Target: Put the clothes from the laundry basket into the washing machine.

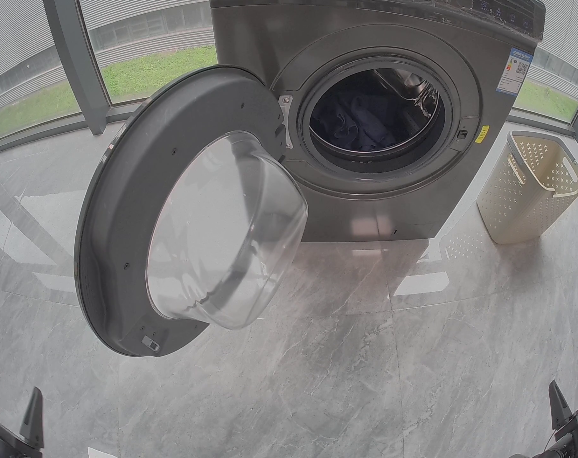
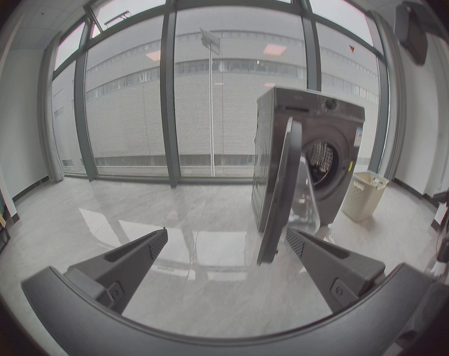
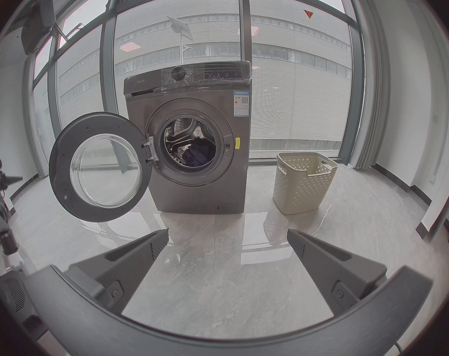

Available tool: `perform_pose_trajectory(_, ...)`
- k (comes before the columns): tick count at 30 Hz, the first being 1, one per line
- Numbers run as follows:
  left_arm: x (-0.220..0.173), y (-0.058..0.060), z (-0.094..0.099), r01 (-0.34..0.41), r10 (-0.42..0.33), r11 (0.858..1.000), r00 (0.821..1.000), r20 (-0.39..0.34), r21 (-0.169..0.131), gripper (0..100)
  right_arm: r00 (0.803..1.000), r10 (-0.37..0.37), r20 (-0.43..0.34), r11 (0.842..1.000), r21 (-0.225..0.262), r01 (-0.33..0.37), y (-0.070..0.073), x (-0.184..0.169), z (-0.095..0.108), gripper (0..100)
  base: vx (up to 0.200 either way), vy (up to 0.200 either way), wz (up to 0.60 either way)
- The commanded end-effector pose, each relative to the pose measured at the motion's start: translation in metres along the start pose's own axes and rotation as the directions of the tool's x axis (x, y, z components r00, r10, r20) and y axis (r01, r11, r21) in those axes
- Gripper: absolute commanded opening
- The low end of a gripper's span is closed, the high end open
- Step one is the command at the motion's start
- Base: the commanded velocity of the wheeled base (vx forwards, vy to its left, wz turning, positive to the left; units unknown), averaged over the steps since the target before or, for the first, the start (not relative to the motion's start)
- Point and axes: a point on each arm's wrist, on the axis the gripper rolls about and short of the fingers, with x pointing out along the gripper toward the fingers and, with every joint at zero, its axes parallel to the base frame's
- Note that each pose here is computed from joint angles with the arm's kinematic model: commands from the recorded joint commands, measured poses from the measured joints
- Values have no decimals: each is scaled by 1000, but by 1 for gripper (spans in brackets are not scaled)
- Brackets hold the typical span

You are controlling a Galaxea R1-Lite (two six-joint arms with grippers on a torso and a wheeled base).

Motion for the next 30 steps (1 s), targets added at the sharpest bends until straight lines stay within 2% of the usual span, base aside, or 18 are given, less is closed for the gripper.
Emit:
perform_pose_trajectory(1,4,-1,59,61,-58,997,995,82,-36,100,1000,0,-11,1000,0,0,0,1,-5,100,0,0,0)
perform_pose_trajectory(2,4,-1,59,61,-58,997,995,82,-36,100,1000,0,-11,1000,0,0,0,1,-5,100,0,0,0)
perform_pose_trajectory(3,23,-4,63,196,-197,980,980,-29,-42,100,1000,0,-11,1000,0,0,0,1,-5,100,0,0,0)
perform_pose_trajectory(4,32,-5,64,229,-232,972,970,-75,-51,100,1000,0,-11,1000,0,0,0,1,-5,100,0,0,0)
perform_pose_trajectory(6,32,-5,64,229,-232,972,970,-75,-51,100,1000,0,-11,1000,0,0,0,1,-5,100,0,0,0)
perform_pose_trajectory(7,55,-10,66,296,-305,952,936,-173,-78,100,1000,0,-11,1000,0,0,0,1,-5,100,0,0,0)
perform_pose_trajectory(10,80,-17,79,407,-428,902,884,-187,-143,100,1000,0,-11,1000,0,0,0,1,-5,100,0,0,0)
perform_pose_trajectory(12,93,-20,85,435,-466,882,861,-202,-180,100,1000,0,-11,1000,0,0,0,1,-5,100,0,0,0)
perform_pose_trajectory(14,100,-21,86,442,-478,876,851,-218,-193,100,1000,0,-11,1000,0,0,0,1,-5,100,0,0,0)
perform_pose_trajectory(15,110,-23,88,448,-488,871,840,-238,-203,100,1000,0,-11,1000,0,0,0,1,-5,100,0,0,0)
perform_pose_trajectory(16,121,-25,89,454,-495,867,830,-256,-204,100,1000,0,-11,1000,0,0,0,1,-5,100,0,0,0)
perform_pose_trajectory(20,140,-29,90,477,-519,854,811,-268,-210,100,1000,0,-11,1000,0,0,0,1,-5,100,0,0,0)
perform_pose_trajectory(23,155,-33,92,513,-554,832,792,-256,-213,100,1000,0,-11,1000,0,0,0,1,-5,100,0,0,0)
perform_pose_trajectory(25,159,-39,91,549,-590,807,768,-249,-217,100,1000,0,-11,1000,0,0,0,1,-5,100,0,0,0)
perform_pose_trajectory(26,159,-43,91,573,-614,789,750,-247,-221,100,1000,0,-11,1000,0,0,0,1,-5,100,0,0,0)
perform_pose_trajectory(28,157,-51,90,619,-661,750,709,-246,-233,100,1000,0,-11,1000,0,0,0,1,-5,100,0,0,0)
perform_pose_trajectory(29,154,-56,89,649,-692,722,679,-246,-240,100,1000,0,-11,1000,0,0,0,1,-5,100,0,0,0)
perform_pose_trajectory(30,153,-59,89,665,-708,706,661,-248,-243,100,1000,0,-11,1000,0,0,0,1,-5,100,0,0,0)
